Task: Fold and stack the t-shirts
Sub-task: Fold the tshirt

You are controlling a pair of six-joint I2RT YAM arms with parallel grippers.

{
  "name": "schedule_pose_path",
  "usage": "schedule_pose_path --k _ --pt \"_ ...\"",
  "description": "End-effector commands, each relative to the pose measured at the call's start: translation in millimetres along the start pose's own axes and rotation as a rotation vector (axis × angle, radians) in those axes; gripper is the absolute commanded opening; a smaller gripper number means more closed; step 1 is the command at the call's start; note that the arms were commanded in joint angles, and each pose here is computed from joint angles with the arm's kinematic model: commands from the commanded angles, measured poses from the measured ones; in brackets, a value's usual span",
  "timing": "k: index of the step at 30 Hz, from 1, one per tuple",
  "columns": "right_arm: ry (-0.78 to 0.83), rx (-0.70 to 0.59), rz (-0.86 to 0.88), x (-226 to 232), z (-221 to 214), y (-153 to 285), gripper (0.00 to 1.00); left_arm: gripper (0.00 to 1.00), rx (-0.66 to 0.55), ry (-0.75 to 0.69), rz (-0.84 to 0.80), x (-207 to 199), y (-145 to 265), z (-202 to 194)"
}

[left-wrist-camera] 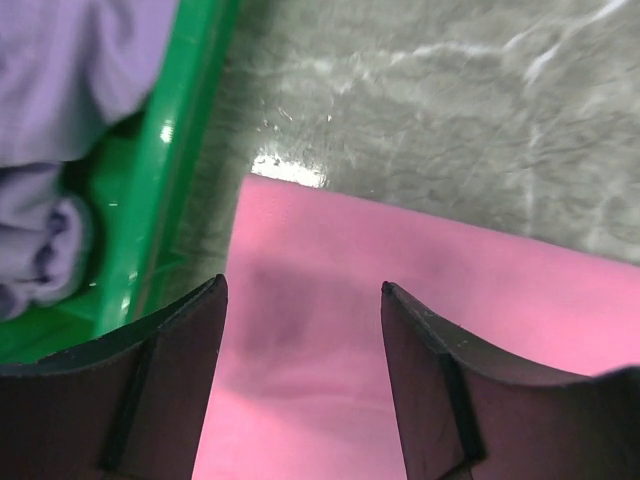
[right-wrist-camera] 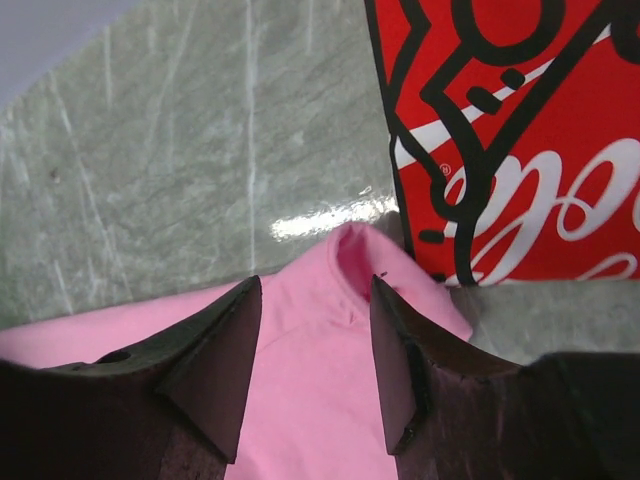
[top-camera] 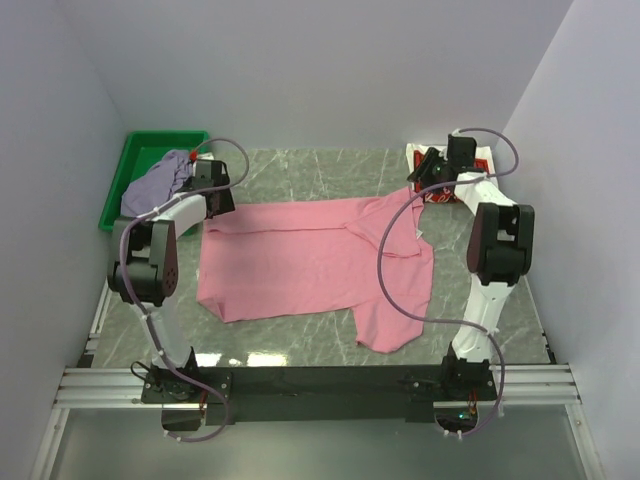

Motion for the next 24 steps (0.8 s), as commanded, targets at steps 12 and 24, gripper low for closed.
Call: schedule_pose_path --k 12,24 --pt "-0.040 0.120 0.076 3 3 -45 0.49 0.65 0.077 0.081 -0.040 1 -34 -6" --pt "-0.109 0.131 0.031 -12 0 -52 0.12 0.66 0.138 0.084 -0.030 5 -40 -17"
Point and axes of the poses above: each gripper's point midway between its finger pads, its own y axis back along the fingers, its own x axis along the line the jaws close on, z = x × y, the point moved 10 cm from there along y, back along the fingers, and after that the axes turned 7 degrees about -y, right-handed, at the moved point
